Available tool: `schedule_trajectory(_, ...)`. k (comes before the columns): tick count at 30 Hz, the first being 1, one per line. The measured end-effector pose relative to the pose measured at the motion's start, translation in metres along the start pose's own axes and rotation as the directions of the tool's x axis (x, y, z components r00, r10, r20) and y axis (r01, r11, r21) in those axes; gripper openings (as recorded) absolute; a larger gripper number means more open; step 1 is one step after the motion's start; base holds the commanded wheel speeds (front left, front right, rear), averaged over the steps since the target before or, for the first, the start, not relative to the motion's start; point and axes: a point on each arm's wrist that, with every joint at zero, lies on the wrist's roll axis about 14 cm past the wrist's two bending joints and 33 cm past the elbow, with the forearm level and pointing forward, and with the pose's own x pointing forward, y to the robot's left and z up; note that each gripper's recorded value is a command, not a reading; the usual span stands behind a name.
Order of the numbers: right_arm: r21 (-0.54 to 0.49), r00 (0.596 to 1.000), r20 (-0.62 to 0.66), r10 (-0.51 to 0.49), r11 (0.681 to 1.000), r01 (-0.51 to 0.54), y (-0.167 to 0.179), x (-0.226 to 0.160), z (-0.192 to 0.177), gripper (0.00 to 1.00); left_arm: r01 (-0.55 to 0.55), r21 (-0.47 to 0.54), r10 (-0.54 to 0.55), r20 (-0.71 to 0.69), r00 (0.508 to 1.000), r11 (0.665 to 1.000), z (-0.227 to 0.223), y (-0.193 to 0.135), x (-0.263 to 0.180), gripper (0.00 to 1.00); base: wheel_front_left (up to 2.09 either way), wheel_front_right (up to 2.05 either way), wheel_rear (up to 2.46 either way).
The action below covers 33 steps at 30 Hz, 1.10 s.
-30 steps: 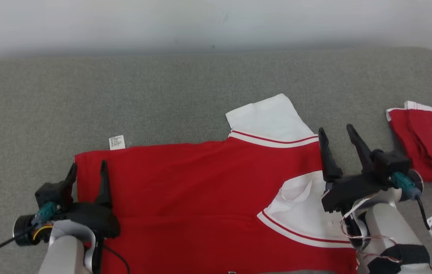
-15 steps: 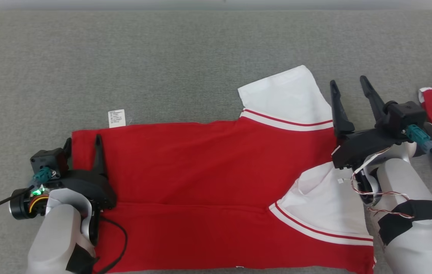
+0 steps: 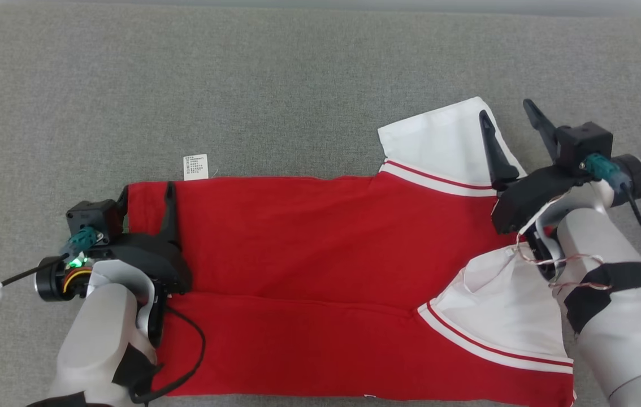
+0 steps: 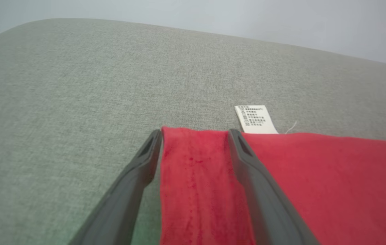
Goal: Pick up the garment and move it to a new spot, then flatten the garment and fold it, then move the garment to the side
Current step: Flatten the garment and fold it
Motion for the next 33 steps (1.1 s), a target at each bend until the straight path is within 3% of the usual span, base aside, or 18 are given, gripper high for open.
schedule_trajectory(1,-0.009,1.000,-0.011,0.001,1.000,-0.001,-0.002,0.002,-0.001,1.00,0.004,0.001,-0.004,-0.001,1.000,1.000,0.000,-0.001,0.001,0.97,0.00,0.00,0.00)
schedule_trajectory(2,-0.012,1.000,-0.015,0.000,1.000,0.000,-0.003,0.004,-0.001,1.00,0.004,0.000,-0.004,-0.006,1.000,1.000,-0.001,-0.002,0.002,0.79,0.00,0.00,0.00)
schedule_trajectory(4,-0.013,1.000,-0.021,-0.002,1.000,0.002,-0.006,0.008,0.000,1.00,0.001,-0.011,-0.001,-0.019,1.000,1.000,-0.005,-0.001,0.002,0.63,0.00,0.00,0.00)
schedule_trajectory(5,-0.017,1.000,-0.024,-0.001,1.000,0.000,-0.006,0.009,0.000,1.00,0.001,-0.010,-0.001,-0.023,1.000,1.000,-0.006,-0.001,0.002,0.48,0.00,0.00,0.00)
schedule_trajectory(7,-0.018,1.000,-0.030,0.000,1.000,0.000,-0.007,0.012,-0.001,1.00,0.001,-0.013,-0.001,-0.019,1.000,1.000,-0.005,-0.001,0.003,0.38,0.00,0.00,0.00)
schedule_trajectory(9,-0.018,0.999,-0.038,-0.001,1.000,0.000,-0.008,0.013,-0.002,1.00,0.005,-0.013,-0.005,-0.017,1.000,1.000,-0.004,-0.001,0.002,0.20,0.00,0.00,0.00)
schedule_trajectory(11,-0.014,0.999,-0.053,0.001,1.000,-0.001,-0.007,0.013,-0.007,1.00,0.008,-0.014,-0.008,-0.014,1.000,1.000,-0.003,-0.002,0.003,0.16,0.00,0.00,0.00)
schedule_trajectory(13,-0.018,0.998,-0.070,0.004,1.000,-0.006,-0.006,0.015,-0.012,1.00,0.007,-0.015,-0.007,-0.009,1.000,1.000,-0.001,0.000,0.004,0.00,0.00,0.00,0.00)
schedule_trajectory(23,-0.014,0.967,-0.255,0.021,1.000,-0.025,-0.004,0.042,-0.028,1.00,0.022,0.010,-0.022,0.005,1.000,1.000,0.000,0.000,0.011,0.00,0.00,0.00,0.00)
schedule_trajectory(32,-0.013,0.895,-0.446,0.001,1.000,-0.007,-0.012,0.053,-0.057,1.00,0.029,0.014,-0.029,0.002,1.000,0.999,-0.004,0.001,0.014,0.00,0.00,0.00,0.00)
schedule_trajectory(33,-0.013,0.895,-0.446,0.005,1.000,-0.012,-0.010,0.055,-0.057,0.95,0.028,0.009,-0.028,0.002,1.000,1.000,-0.004,0.001,0.014,0.00,0.00,0.00,0.00)
